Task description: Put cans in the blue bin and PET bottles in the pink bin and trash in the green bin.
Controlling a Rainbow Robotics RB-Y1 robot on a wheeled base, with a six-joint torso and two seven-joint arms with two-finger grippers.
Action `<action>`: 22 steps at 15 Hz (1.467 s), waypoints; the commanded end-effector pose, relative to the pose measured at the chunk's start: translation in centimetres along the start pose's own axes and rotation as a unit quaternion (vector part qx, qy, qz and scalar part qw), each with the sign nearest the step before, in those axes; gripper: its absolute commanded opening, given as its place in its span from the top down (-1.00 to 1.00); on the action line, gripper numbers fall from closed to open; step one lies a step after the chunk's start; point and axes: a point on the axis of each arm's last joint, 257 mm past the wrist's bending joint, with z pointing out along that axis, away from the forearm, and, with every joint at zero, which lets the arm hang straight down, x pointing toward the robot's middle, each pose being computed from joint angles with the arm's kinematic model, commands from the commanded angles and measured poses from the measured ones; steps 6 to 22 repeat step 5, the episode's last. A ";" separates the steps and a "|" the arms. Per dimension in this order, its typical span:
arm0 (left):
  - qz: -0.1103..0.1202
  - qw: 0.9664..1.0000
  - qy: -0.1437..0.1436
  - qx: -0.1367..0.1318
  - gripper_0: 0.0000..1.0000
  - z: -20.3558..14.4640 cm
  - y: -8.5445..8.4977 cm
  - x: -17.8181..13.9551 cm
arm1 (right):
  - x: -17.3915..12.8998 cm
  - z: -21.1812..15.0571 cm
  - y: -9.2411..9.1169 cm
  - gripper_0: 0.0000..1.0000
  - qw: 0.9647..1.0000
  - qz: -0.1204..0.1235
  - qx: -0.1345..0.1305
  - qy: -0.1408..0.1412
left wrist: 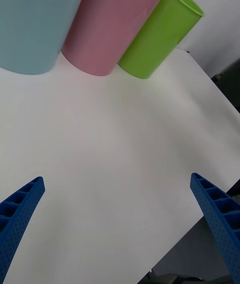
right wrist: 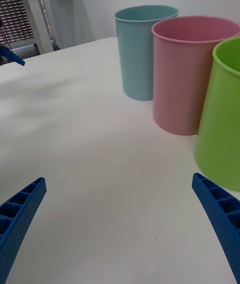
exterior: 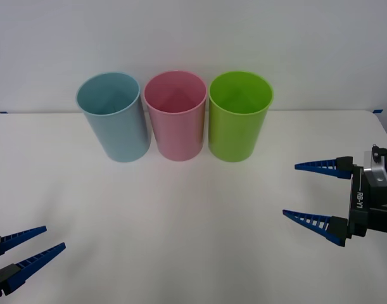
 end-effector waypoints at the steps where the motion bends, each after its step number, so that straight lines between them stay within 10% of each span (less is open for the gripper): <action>1: 0.000 1.000 0.000 0.000 -1.00 0.0 0.0 0.0 | 0.3 0.0 0.1 -1.00 1.000 0.002 -0.003 0.005; 22: 0.000 1.000 0.000 0.000 -1.00 0.0 0.0 0.0 | 0.3 0.0 0.1 -1.00 1.000 0.002 -0.003 0.005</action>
